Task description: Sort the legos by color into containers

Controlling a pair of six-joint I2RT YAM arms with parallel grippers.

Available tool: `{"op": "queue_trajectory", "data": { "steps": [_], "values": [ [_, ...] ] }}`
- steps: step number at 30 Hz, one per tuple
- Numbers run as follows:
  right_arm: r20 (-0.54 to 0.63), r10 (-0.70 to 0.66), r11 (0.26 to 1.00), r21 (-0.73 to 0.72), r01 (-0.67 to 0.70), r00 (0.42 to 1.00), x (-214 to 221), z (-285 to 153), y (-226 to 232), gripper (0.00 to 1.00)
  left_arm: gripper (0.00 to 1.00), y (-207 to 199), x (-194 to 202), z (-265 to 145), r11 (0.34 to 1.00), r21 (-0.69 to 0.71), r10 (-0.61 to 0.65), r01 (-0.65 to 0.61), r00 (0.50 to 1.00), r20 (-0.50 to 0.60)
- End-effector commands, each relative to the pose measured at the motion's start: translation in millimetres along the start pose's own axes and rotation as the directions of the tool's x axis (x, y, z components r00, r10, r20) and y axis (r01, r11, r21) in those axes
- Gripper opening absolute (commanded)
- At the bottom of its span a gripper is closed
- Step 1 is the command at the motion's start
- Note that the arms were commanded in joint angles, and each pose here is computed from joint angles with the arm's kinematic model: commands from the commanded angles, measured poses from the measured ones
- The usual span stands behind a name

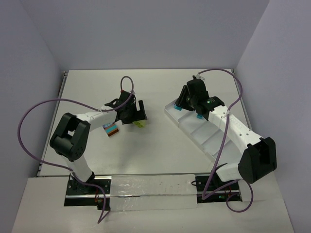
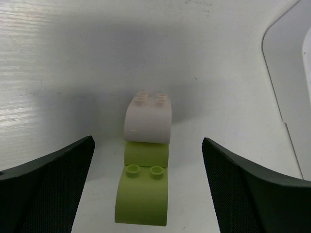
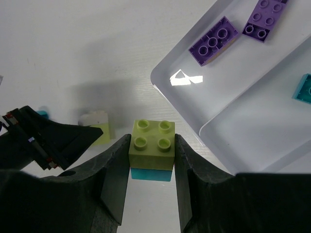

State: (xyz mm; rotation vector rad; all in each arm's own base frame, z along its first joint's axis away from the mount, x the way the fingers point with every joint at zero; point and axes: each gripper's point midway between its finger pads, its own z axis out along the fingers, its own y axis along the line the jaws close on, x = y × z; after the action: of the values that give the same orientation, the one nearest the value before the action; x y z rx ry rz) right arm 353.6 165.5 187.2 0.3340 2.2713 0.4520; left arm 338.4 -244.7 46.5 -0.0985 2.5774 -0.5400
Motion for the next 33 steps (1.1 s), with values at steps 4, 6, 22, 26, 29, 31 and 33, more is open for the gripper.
{"op": "queue_trajectory", "data": {
  "steps": [4, 6, 22, 26, 29, 31, 33],
  "values": [
    [0.04, -0.007, 1.0, -0.013, 0.008, 0.999, -10, -8, 1, 0.0, 0.99, -32, -54, -64, 0.999, 0.039, -0.015, 0.007, 0.98, 0.201],
    [0.039, -0.007, 1.0, -0.023, 0.008, 0.999, -10, -9, 3, 0.0, 0.99, -39, -60, -82, 0.997, 0.074, -0.017, -0.001, 0.97, 0.241],
    [0.0, -0.005, 0.991, -0.132, 0.005, 1.0, -6, -14, 32, 0.0, 0.99, -147, -32, -159, 0.74, 0.617, 0.075, -0.266, 0.945, 0.318],
    [-0.012, -0.003, 0.984, -0.177, 0.001, 1.0, -5, -20, 44, 0.0, 0.99, -163, -16, -152, 0.705, 0.646, 0.117, -0.292, 0.946, 0.301],
    [-0.031, -0.001, 0.975, -0.222, -0.006, 1.0, -2, -23, 56, 0.01, 0.98, -171, -13, -144, 0.693, 0.663, 0.113, -0.283, 0.951, 0.288],
    [-0.059, 0.001, 0.965, -0.262, -0.016, 0.998, 2, -25, 65, 0.01, 0.9, -174, -14, -135, 0.701, 0.659, 0.102, -0.27, 0.954, 0.283],
    [-0.067, 0.004, 0.959, -0.284, -0.023, 0.998, 3, -26, 71, 0.01, 0.84, -178, -16, -131, 0.706, 0.654, 0.093, -0.272, 0.951, 0.295]
  ]
}}
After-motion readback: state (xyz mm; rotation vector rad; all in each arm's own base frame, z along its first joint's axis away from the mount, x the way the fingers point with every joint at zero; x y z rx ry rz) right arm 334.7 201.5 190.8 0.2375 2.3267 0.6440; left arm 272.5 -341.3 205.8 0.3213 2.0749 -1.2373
